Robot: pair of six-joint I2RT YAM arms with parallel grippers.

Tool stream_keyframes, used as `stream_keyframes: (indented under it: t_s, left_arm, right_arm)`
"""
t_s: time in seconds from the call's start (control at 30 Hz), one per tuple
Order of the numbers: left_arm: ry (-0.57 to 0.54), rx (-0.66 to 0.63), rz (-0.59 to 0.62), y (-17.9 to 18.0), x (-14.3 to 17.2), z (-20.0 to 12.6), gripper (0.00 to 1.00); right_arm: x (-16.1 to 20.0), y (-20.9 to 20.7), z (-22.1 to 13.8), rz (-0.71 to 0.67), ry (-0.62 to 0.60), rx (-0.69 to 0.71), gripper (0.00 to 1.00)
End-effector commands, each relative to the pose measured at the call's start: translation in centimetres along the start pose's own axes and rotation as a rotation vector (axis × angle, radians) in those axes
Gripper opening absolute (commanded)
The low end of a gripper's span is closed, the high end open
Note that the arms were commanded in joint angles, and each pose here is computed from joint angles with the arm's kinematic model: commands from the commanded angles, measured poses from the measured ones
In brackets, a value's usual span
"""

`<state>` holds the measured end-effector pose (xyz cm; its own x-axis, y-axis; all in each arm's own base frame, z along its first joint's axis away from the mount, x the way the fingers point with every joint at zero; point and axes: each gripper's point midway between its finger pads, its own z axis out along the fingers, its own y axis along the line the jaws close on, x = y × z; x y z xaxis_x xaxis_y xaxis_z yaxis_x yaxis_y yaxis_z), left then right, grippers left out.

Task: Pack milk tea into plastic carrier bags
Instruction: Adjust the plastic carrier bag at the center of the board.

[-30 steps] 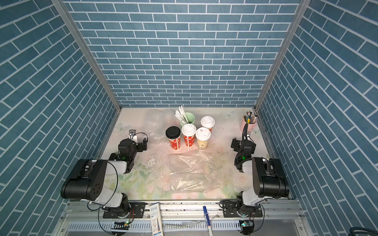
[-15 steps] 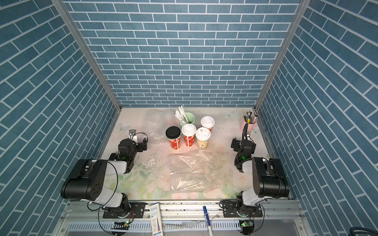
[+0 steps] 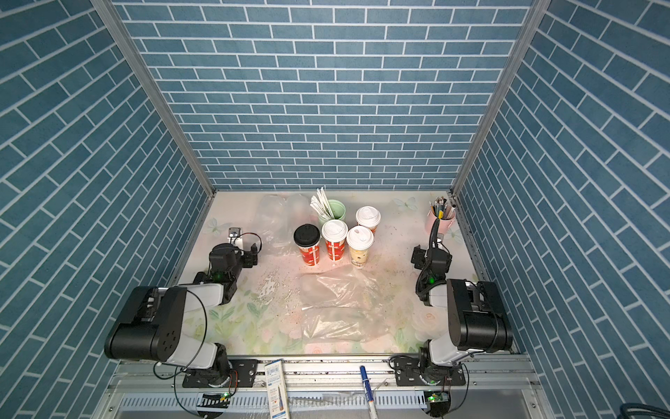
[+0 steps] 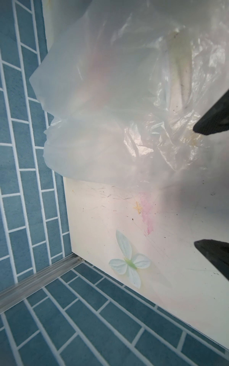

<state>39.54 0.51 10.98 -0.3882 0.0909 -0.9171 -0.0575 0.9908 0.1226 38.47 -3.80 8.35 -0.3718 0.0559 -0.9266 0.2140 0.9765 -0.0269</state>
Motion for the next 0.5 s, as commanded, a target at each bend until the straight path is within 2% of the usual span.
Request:
stream_keyframes:
  t_s: [0.0, 0.13, 0.27, 0.37, 0.47]
  left_arm:
    - [-0.009, -0.025, -0.014, 0.9, -2.8, -1.4, 0.83]
    - [-0.026, 0.025, -0.077, 0.5, -5.0, -3.9, 0.84]
    - [-0.063, 0.126, -0.123, -1.9, -7.9, -7.2, 0.84]
    - [-0.077, 0.186, -0.068, -4.9, -10.0, -10.0, 0.84]
    - [-0.054, 0.263, 0.01, -8.6, -11.8, -13.0, 0.84]
  right_arm:
    - [-1.7, -0.7, -0.1, -0.01, -0.029, 0.036, 0.86]
    - [-3.1, -0.7, -1.1, -0.03, 0.01, 0.046, 0.84]
    - [-5.8, -1.0, -2.9, -0.045, 0.031, 0.05, 0.84]
    - [-6.7, -0.7, -4.4, -0.033, 0.115, 0.024, 0.85]
    - [-7.0, -0.3, -6.0, 0.005, 0.206, -0.005, 0.92]
